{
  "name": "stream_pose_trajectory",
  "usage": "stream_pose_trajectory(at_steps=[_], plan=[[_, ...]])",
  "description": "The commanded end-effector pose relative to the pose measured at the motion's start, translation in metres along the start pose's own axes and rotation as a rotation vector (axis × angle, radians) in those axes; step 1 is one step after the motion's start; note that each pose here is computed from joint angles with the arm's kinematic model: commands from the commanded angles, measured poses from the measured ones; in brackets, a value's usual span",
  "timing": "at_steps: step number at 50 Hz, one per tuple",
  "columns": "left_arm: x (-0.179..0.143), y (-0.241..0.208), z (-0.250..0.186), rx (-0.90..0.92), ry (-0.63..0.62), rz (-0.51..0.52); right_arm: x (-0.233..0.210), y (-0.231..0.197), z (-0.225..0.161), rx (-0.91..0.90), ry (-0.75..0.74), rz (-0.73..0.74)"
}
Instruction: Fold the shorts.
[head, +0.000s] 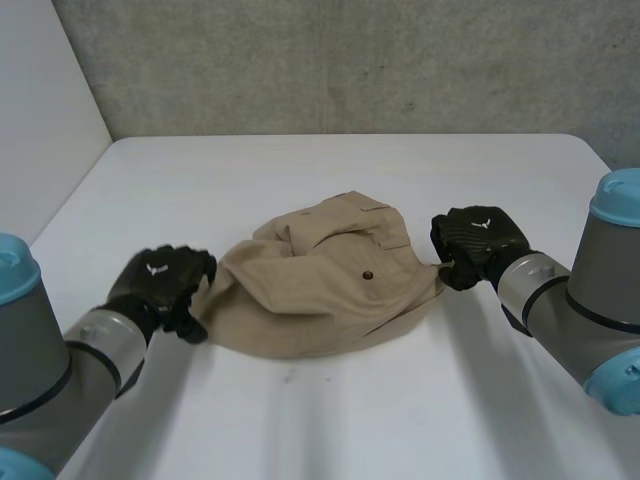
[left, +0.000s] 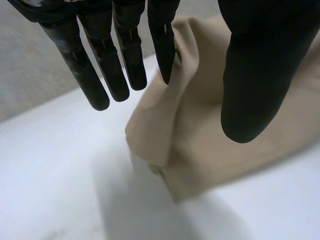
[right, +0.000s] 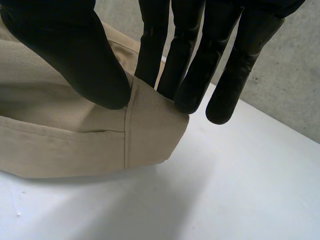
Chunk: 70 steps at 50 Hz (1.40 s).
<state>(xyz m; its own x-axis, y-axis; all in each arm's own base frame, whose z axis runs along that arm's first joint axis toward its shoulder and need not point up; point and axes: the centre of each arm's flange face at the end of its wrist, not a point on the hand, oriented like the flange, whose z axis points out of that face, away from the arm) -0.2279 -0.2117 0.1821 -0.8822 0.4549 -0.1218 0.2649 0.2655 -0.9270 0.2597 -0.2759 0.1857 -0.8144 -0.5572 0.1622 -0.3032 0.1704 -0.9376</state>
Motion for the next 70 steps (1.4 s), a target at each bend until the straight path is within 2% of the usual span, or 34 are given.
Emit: stream_pose_trajectory(at_steps=[1,8,16,21,26,32,42,52,57,65,70], plan=[[0.005,0.006,-0.008,-0.042,0.023,-0.015,-0.001,0.002,0.0,-0.006,-0.004,0.008],[0.001,0.0,-0.008,-0.018,0.005,-0.018,-0.001,0.005,-0.001,-0.014,-0.004,0.01],[-0.034,-0.06,-0.022,0.252,-0.12,-0.021,-0.001,0.007,-0.001,-0.01,0.0,0.008],[-0.023,-0.067,-0.035,0.289,-0.038,-0.008,0.0,0.006,-0.001,-0.007,0.003,0.008],[0.016,-0.042,-0.058,0.156,0.18,-0.011,-0.001,0.006,-0.001,-0.004,0.001,0.007],[0.027,-0.012,-0.063,-0.013,0.234,-0.021,-0.002,0.006,0.0,-0.004,0.0,0.006],[0.025,0.017,-0.033,-0.125,0.208,-0.032,-0.002,0.007,0.0,-0.006,-0.004,0.005],[0.017,0.017,0.005,-0.041,0.143,-0.009,-0.003,0.009,-0.001,-0.01,-0.008,0.006],[0.012,0.02,0.022,-0.036,0.081,0.045,-0.004,0.01,-0.002,-0.014,-0.011,0.005],[0.008,0.033,0.035,-0.076,0.049,0.141,-0.004,0.01,-0.002,-0.015,-0.011,0.003],[0.003,0.034,0.039,-0.071,0.029,0.145,-0.004,0.01,-0.001,-0.008,-0.011,-0.002]])
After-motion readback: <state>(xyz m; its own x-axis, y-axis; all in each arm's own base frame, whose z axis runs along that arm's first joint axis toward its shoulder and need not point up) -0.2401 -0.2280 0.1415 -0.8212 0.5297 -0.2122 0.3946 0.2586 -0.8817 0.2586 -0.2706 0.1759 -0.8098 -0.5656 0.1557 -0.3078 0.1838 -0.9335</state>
